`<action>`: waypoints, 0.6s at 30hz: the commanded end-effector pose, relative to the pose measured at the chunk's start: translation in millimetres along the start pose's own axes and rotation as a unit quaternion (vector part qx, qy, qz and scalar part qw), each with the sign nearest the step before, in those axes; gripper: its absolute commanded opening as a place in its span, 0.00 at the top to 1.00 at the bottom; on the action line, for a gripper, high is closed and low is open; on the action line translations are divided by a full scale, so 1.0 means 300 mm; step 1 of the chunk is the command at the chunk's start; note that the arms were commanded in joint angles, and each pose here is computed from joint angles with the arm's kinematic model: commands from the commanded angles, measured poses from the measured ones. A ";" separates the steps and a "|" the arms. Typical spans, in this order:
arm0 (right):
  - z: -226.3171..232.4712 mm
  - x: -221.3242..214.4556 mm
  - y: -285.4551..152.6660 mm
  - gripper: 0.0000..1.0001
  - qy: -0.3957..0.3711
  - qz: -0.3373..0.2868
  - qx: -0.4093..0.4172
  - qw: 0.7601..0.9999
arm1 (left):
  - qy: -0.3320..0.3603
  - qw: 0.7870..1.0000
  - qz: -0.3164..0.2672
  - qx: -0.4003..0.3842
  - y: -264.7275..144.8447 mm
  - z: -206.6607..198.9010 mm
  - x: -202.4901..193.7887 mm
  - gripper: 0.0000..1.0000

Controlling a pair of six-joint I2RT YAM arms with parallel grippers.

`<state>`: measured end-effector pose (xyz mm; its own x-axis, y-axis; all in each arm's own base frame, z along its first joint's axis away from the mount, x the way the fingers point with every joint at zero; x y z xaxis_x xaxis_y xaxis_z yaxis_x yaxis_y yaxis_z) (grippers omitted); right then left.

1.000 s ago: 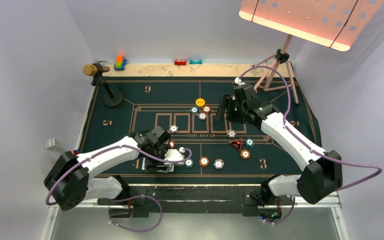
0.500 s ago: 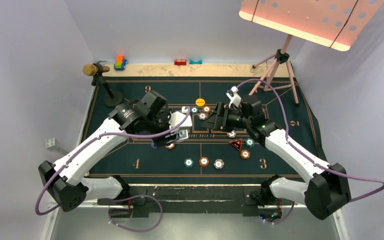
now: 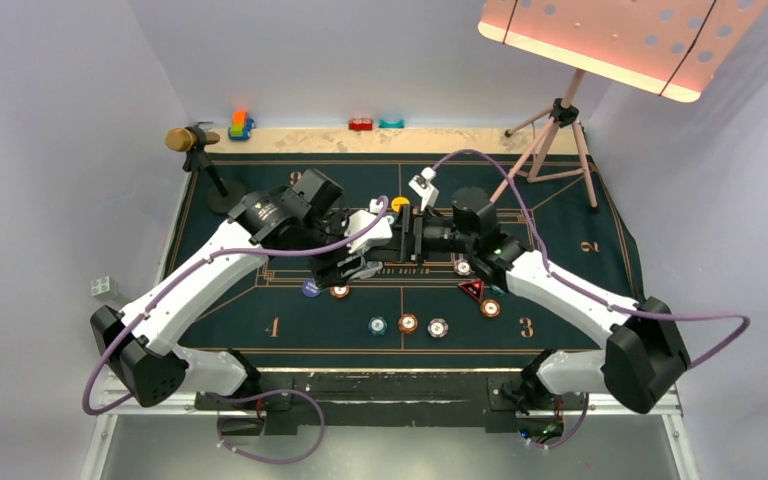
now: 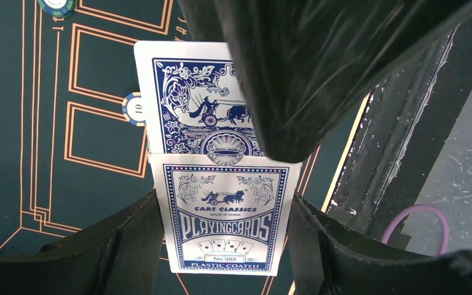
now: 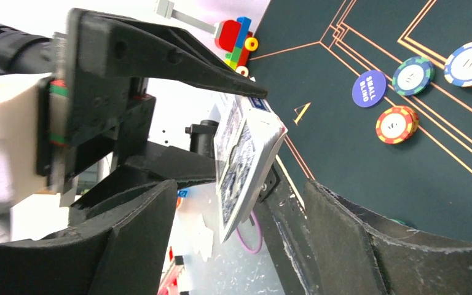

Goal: Distribute texas hold em gaming equipment

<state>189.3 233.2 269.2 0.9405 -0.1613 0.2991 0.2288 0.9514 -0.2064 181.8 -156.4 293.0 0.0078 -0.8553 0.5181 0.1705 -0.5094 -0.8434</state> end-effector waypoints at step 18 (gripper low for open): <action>0.040 0.006 0.161 0.54 0.036 0.045 0.064 0.996 | 0.004 0.999 -0.040 0.025 -0.053 0.027 0.056 1.00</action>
<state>198.4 273.8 254.0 0.9745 -0.1122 0.1944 0.1473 0.9731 -0.1770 182.5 -157.0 298.3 0.0021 -0.8496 0.5274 0.1805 -0.5184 -0.8359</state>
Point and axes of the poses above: each gripper's point midway between its finger pads, its own y axis out along the fingers, its own z axis along the line the jaws close on, x = y × z, the point moved 10 cm from there along -y, back along the fingers, and after that the axes turned 12 degrees about y, right-handed, at the moved point
